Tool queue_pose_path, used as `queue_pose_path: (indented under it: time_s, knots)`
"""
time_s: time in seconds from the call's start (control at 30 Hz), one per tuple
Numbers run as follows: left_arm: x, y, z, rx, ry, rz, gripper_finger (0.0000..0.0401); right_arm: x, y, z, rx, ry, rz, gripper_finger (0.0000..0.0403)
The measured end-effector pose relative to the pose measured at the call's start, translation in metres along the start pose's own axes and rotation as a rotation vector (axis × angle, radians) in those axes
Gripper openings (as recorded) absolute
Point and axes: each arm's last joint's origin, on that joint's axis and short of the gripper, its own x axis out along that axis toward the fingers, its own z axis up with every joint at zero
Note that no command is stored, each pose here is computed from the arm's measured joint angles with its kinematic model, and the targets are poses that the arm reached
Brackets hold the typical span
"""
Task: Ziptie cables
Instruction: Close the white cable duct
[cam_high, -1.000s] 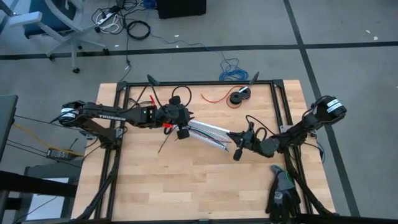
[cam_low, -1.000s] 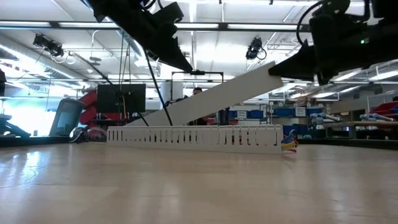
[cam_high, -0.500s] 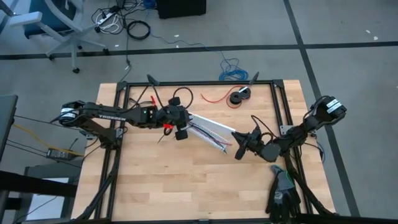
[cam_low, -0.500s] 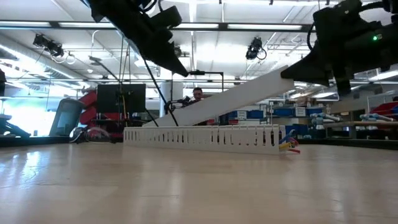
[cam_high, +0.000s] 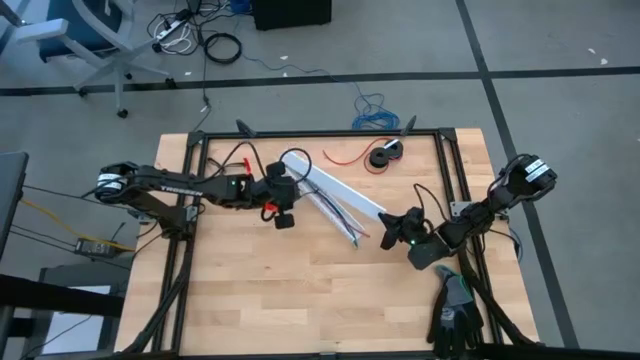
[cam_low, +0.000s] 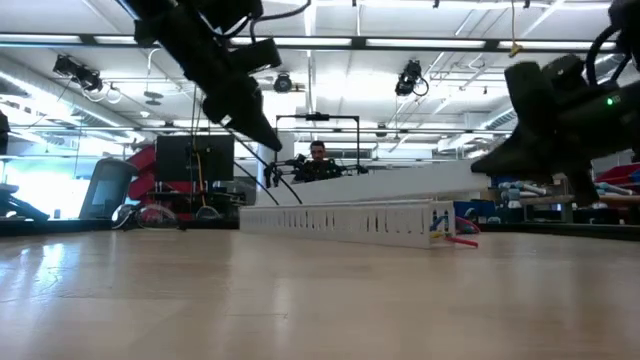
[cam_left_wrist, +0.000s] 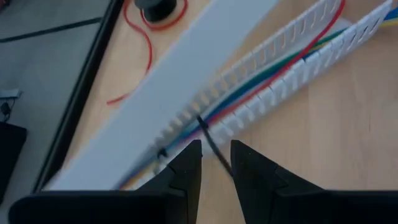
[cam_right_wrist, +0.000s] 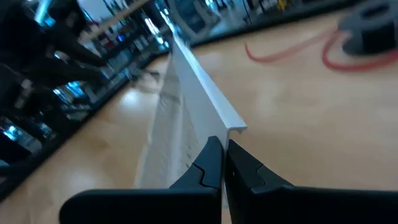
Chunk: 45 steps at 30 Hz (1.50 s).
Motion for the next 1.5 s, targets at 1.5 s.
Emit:
queue_pose_path:
  time_s: [1.5]
  knots:
    - [0.052, -0.003, -0.023, 0.182, -0.158, -0.161, 0.0094, 0.018, -0.008, -0.008, 0.146, 0.576, 0.027, 0.0000]
